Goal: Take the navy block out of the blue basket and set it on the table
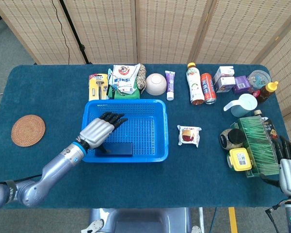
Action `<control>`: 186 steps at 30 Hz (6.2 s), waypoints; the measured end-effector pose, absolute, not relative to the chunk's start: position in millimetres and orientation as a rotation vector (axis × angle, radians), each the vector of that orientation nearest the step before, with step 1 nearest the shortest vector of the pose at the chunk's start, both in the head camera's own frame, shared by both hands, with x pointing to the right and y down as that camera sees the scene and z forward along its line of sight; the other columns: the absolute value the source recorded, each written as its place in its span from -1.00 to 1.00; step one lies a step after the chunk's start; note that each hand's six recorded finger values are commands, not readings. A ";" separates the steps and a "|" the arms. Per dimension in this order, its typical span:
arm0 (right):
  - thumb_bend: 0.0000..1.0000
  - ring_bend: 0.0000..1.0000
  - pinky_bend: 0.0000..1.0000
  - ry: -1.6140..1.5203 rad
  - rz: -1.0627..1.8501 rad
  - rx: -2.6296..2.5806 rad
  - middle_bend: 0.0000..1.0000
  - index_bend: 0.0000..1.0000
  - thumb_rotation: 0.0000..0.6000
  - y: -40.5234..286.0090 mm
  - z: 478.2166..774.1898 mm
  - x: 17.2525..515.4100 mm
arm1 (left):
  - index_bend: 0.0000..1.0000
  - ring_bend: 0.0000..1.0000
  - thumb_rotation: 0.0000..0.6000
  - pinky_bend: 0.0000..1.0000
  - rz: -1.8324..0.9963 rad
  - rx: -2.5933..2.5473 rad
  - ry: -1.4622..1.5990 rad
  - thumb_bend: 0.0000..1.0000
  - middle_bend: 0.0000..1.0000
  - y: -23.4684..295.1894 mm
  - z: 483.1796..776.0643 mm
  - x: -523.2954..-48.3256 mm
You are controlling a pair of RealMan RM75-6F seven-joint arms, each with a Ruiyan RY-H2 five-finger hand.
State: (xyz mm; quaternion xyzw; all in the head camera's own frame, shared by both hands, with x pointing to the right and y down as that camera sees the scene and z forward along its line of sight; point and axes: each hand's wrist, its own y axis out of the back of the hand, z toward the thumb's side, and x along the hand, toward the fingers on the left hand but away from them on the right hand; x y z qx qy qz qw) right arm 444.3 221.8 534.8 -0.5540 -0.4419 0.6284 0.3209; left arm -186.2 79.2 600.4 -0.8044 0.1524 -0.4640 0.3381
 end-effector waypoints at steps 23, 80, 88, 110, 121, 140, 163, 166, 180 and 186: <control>-1.00 -1.00 -1.00 -1.160 1.680 -1.471 -1.00 -1.00 1.00 218.2 542.0 448.8 | -1.00 -1.00 1.00 -1.00 -1.343 -2.051 0.324 -1.00 -1.00 82.0 658.6 -134.8; -1.00 -1.00 -1.00 -1.153 1.673 -1.503 -1.00 -1.00 1.00 218.9 543.6 445.8 | -1.00 -1.00 1.00 -1.00 -1.334 -1.903 0.406 -1.00 -1.00 59.2 659.9 -119.5; -1.00 -1.00 -1.00 -1.149 1.656 -1.517 -1.00 -1.00 1.00 220.7 541.1 443.0 | -1.00 -1.00 1.00 -1.00 -1.418 -1.931 0.335 -1.00 -1.00 78.5 640.1 -142.7; -1.00 -1.00 -1.00 -1.139 1.660 -1.527 -1.00 -1.00 1.00 221.0 543.6 443.1 | -1.00 -1.00 1.00 -1.00 -1.510 -1.942 0.308 -1.00 -1.00 92.5 676.1 -134.4; -1.00 -1.00 -1.00 -1.139 1.664 -1.538 -1.00 -1.00 1.00 219.8 545.7 443.9 | -1.00 -1.00 1.00 -1.00 -1.566 -1.915 0.301 -1.00 -1.00 95.7 691.7 -132.4; -1.00 -1.00 -1.00 -1.136 1.662 -1.553 -1.00 -1.00 1.00 219.5 547.0 443.6 | -0.10 -0.13 1.00 0.10 -1.616 -1.853 0.258 0.04 -0.08 100.2 703.9 -131.9; -1.00 -1.00 -1.00 -1.138 1.651 -1.565 -1.00 -1.00 1.00 221.0 544.8 441.5 | -0.06 -0.13 1.00 0.11 -1.404 -1.885 0.436 0.08 -0.06 77.3 646.8 -126.0; -1.00 -1.00 -1.00 -1.140 1.650 -1.566 -1.00 -1.00 1.00 221.0 544.3 441.8 | -0.06 -0.13 1.00 0.11 -1.366 -1.898 0.467 0.08 -0.07 73.9 633.2 -125.6; -1.00 -1.00 -1.00 -1.140 1.629 -1.576 -1.00 -1.00 1.00 223.3 540.4 438.5 | -0.08 -0.16 1.00 0.11 -1.271 -1.851 0.683 0.08 -0.09 33.5 558.4 -185.2; -1.00 -1.00 -1.00 -1.130 1.619 -1.574 -1.00 -1.00 1.00 225.2 539.4 435.4 | -0.09 -0.16 1.00 0.11 -1.342 -1.820 0.749 0.09 -0.11 27.9 554.6 -237.3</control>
